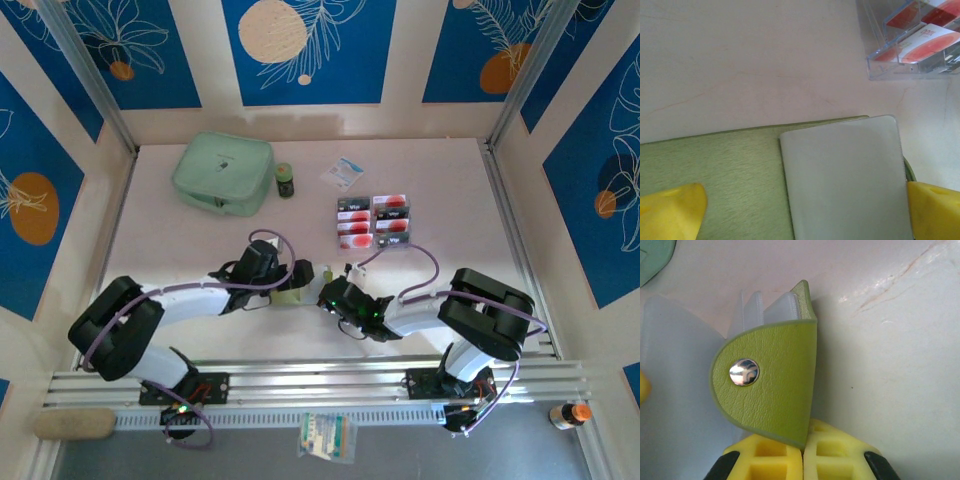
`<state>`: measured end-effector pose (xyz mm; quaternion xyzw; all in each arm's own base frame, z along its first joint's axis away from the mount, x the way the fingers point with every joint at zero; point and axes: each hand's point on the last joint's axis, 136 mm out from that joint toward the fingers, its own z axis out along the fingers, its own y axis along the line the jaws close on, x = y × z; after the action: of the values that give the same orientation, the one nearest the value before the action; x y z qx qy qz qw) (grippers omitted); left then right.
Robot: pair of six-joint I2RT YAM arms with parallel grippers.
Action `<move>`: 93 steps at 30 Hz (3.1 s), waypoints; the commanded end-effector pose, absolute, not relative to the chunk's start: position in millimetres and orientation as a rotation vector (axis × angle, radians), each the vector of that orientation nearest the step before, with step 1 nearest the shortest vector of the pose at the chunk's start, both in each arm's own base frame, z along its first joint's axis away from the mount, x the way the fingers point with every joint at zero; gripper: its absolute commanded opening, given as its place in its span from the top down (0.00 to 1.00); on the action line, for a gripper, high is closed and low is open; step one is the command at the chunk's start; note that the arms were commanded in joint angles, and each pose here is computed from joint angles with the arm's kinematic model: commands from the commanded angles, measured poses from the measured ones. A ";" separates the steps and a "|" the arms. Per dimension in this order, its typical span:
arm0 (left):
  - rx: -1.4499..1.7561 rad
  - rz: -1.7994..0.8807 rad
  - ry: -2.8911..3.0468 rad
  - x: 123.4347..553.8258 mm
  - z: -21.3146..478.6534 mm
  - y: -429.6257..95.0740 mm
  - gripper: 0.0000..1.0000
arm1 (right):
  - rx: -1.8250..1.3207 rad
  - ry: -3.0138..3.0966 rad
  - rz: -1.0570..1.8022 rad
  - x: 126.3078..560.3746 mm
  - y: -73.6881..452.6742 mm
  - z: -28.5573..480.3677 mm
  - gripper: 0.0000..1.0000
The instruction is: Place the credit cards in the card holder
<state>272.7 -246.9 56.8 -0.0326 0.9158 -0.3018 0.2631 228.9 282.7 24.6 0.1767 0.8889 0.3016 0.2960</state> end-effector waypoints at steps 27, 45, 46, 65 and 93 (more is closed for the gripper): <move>-0.177 -0.662 2.475 271.2 45.6 -207.1 0.00 | 0.473 2.387 0.792 227.3 289.5 19.9 1.00; -0.230 -0.594 2.488 267.4 37.5 -187.3 0.03 | 0.472 2.389 0.797 226.9 291.1 19.8 1.00; -0.230 -0.579 2.500 266.8 35.6 -185.9 0.04 | 0.471 2.390 0.795 226.9 290.4 19.4 1.00; -0.053 -0.433 2.597 270.3 33.1 -186.7 0.06 | 0.449 2.399 0.813 225.6 296.0 20.8 1.00; 0.001 -0.493 2.504 281.3 63.3 -196.5 0.05 | 0.081 2.382 1.093 240.9 306.9 124.6 0.98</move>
<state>272.1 -195.3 50.2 -0.0002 0.9464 -0.1786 0.2691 246.2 286.4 118.4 0.0717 0.8776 0.3791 0.2844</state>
